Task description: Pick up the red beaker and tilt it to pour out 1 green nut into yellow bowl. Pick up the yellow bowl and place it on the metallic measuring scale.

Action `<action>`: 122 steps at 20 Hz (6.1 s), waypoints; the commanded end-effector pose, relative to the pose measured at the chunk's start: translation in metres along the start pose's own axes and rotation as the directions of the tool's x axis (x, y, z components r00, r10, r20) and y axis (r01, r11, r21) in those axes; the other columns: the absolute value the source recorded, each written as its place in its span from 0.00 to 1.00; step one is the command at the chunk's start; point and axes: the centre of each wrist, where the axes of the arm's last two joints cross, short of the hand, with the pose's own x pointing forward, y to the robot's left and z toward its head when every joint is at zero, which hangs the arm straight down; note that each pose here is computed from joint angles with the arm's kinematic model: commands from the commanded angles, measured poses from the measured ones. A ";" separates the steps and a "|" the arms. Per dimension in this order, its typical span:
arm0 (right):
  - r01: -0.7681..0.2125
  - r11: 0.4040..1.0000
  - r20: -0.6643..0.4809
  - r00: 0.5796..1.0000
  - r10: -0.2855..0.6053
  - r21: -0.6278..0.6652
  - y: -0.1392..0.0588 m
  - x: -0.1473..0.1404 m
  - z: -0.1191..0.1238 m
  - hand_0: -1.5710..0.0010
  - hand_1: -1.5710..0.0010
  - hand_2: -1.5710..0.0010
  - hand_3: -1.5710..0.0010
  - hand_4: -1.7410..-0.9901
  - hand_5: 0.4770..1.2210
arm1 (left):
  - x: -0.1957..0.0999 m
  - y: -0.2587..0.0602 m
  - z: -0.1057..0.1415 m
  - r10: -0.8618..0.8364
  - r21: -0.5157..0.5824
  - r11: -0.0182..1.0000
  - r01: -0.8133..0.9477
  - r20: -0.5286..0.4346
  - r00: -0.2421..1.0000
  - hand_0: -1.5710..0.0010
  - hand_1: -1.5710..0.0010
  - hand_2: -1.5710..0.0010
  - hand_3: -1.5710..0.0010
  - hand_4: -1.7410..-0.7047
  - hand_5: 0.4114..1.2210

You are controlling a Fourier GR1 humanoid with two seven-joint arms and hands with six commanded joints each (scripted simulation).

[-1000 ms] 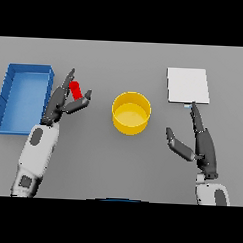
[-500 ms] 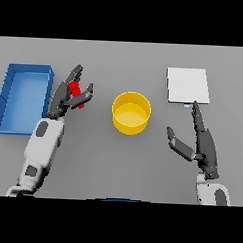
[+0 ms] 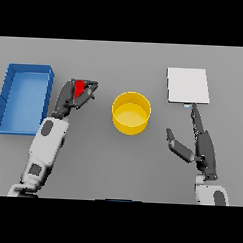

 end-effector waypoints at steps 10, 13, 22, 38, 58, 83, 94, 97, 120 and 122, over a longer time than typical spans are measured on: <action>-0.028 1.000 0.009 1.000 0.028 -0.007 -0.001 -0.001 0.000 1.00 1.00 1.00 1.00 0.64 0.24 | 0.041 0.011 -0.005 0.003 0.064 0.998 -0.011 0.130 0.992 0.01 0.01 0.01 0.02 0.02 0.87; -0.033 0.999 0.007 0.999 0.033 -0.003 -0.003 0.001 -0.004 1.00 1.00 1.00 1.00 0.65 0.25 | 0.065 0.009 -0.008 -0.156 -0.001 0.988 0.157 0.132 0.979 0.01 0.01 0.01 0.01 0.01 0.88; -0.044 0.999 -0.002 0.999 0.044 0.003 -0.006 0.005 -0.003 1.00 1.00 1.00 1.00 0.65 0.27 | 0.093 -0.010 -0.002 -0.488 -0.092 0.862 0.498 0.115 0.865 0.00 0.00 0.00 0.00 0.01 0.87; 0.015 1.000 -0.012 1.000 -0.015 -0.004 0.001 0.001 0.005 1.00 1.00 1.00 1.00 0.60 0.28 | 0.150 -0.055 -0.020 -0.928 -0.083 0.000 0.997 0.372 0.031 0.00 0.00 0.00 0.16 0.04 0.99; -0.015 0.999 -0.027 1.000 0.013 -0.050 0.004 0.000 0.002 1.00 1.00 1.00 1.00 0.67 0.14 | 0.171 -0.108 -0.037 -0.542 0.125 -0.705 0.698 0.541 -0.643 0.00 0.00 0.00 0.00 0.00 1.00; 0.038 0.999 0.007 0.999 -0.038 -0.018 0.005 -0.004 -0.005 1.00 1.00 1.00 1.00 0.69 0.15 | 0.338 0.057 -0.098 -0.989 0.057 -0.143 0.988 0.038 -0.145 0.00 0.00 0.01 0.13 0.01 1.00; -0.003 1.000 0.015 1.000 0.002 0.018 0.001 -0.009 -0.007 1.00 1.00 1.00 1.00 0.70 0.18 | 0.217 0.189 -0.049 -0.722 0.265 0.575 0.774 -0.281 0.632 0.00 0.00 0.00 0.08 0.00 1.00; -0.026 0.999 0.026 0.999 0.026 0.027 -0.002 -0.007 -0.007 1.00 1.00 1.00 1.00 0.70 0.22 | 0.184 0.186 -0.026 -0.612 0.311 0.633 0.709 -0.361 0.704 0.00 0.00 0.00 0.07 0.00 1.00; -0.040 0.999 0.029 0.999 0.039 0.027 0.003 -0.006 0.001 1.00 1.00 1.00 1.00 0.74 0.26 | 0.095 0.167 0.057 -0.516 0.036 0.775 0.631 -0.541 0.664 0.62 0.69 0.69 0.71 0.80 0.39; -0.030 0.999 0.027 0.999 0.029 0.030 0.002 -0.007 0.002 1.00 1.00 1.00 1.00 0.74 0.26 | 0.098 0.172 0.058 -0.521 0.015 0.781 0.624 -0.537 0.664 0.76 0.80 0.80 0.81 0.86 0.35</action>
